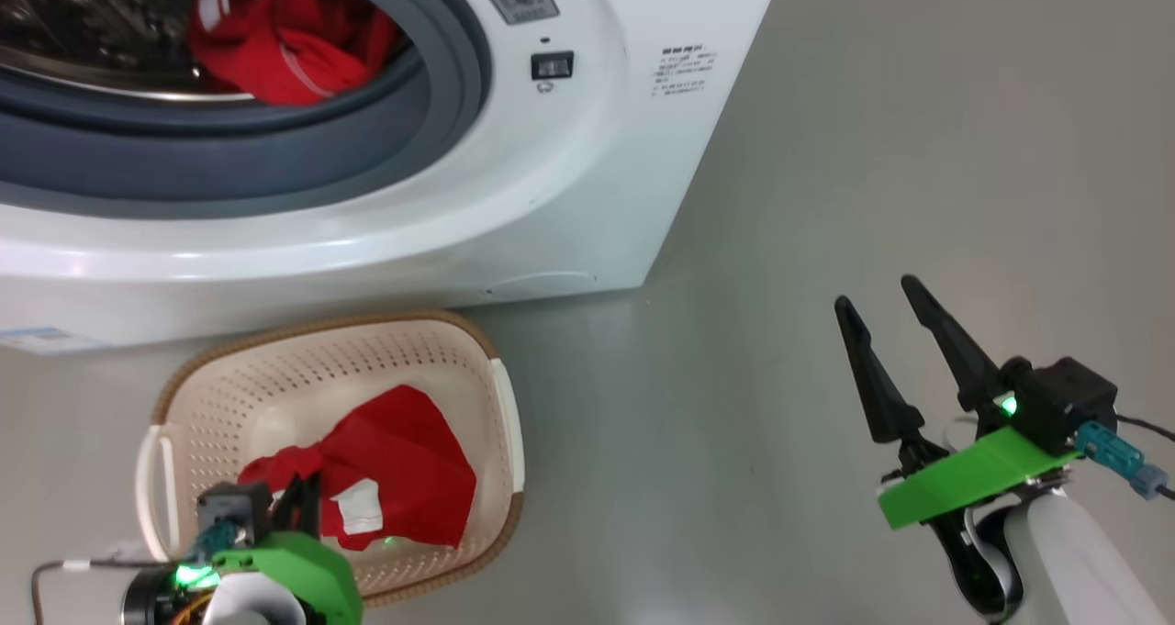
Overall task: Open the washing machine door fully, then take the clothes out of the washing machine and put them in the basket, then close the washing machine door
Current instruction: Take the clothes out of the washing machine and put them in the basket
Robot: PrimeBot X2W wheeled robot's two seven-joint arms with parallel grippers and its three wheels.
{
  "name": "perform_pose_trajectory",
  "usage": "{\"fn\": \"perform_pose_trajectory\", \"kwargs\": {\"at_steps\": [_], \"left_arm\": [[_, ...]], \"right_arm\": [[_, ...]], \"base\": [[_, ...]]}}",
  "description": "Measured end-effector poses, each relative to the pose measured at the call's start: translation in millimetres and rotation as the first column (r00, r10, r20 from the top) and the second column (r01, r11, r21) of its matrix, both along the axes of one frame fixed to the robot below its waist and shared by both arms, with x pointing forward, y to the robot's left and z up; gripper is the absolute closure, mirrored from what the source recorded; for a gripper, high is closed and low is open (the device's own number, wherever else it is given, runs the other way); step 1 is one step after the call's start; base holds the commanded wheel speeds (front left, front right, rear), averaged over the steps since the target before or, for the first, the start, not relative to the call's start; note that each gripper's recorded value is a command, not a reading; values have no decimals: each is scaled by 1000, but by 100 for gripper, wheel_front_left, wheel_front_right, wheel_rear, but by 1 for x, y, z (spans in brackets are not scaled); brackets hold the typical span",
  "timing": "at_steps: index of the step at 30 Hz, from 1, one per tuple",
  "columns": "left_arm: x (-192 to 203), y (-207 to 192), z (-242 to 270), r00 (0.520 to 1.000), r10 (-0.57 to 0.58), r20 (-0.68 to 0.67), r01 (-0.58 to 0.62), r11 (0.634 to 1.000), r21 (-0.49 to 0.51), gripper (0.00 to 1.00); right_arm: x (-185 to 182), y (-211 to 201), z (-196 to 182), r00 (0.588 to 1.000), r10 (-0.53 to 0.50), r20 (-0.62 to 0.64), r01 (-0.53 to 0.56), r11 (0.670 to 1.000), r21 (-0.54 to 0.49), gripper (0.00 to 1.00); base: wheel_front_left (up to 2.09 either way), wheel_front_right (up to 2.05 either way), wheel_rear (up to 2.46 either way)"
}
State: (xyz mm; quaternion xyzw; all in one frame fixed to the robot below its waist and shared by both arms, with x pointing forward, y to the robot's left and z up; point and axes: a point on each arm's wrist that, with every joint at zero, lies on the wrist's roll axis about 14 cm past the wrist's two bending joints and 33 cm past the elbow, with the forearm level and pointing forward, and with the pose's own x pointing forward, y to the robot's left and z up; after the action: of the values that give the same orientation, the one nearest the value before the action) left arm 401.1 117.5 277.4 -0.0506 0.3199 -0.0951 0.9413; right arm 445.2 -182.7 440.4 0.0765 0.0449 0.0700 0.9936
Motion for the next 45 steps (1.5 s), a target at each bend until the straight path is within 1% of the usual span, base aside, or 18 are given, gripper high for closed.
{"fn": "perform_pose_trajectory", "kwargs": {"at_steps": [11,16,20,27,38,39,40,41,42,44,45], "left_arm": [[8,-14,-41,989,-48,-139,48,999,-1,100],[17,-14,-54,984,-62,-165,64,998,5,100],[22,-18,-64,980,-74,-186,75,997,-2,100],[26,-17,-83,968,-94,-232,99,995,8,100],[27,-21,-103,951,-94,-294,97,995,-7,100],[30,-20,-104,952,-93,-293,94,996,-8,78],[30,-21,-104,952,-91,-292,92,996,-10,65],[30,-21,-104,952,-87,-293,87,996,-13,56],[30,-21,-103,952,-86,-294,86,996,-14,52],[30,-20,-102,953,-81,-293,79,997,-17,13],[30,-21,-102,953,-79,-292,77,997,-18,8]], "right_arm": [[12,6,-19,999,10,-34,-10,1000,5,0],[13,4,-33,998,1,-65,0,1000,7,0],[23,5,-37,998,0,-64,1,1000,10,0],[31,7,-49,997,8,-79,-8,1000,-4,0],[39,8,-62,996,16,-93,-18,1000,-13,0],[40,8,-62,996,15,-92,-16,1000,-14,0],[40,7,-62,996,14,-93,-15,1000,-15,0],[40,7,-62,996,13,-92,-15,1000,-15,0],[40,7,-61,996,13,-91,-14,1000,-15,0],[40,7,-60,996,13,-87,-14,1000,-15,0],[40,7,-59,996,13,-85,-14,1000,-15,0]], "base": [[0,0,0],[0,0,0],[0,0,0],[0,0,0],[0,0,0],[0,0,0],[0,0,0],[0,0,0],[0,0,0],[0,0,0],[0,0,0]]}}
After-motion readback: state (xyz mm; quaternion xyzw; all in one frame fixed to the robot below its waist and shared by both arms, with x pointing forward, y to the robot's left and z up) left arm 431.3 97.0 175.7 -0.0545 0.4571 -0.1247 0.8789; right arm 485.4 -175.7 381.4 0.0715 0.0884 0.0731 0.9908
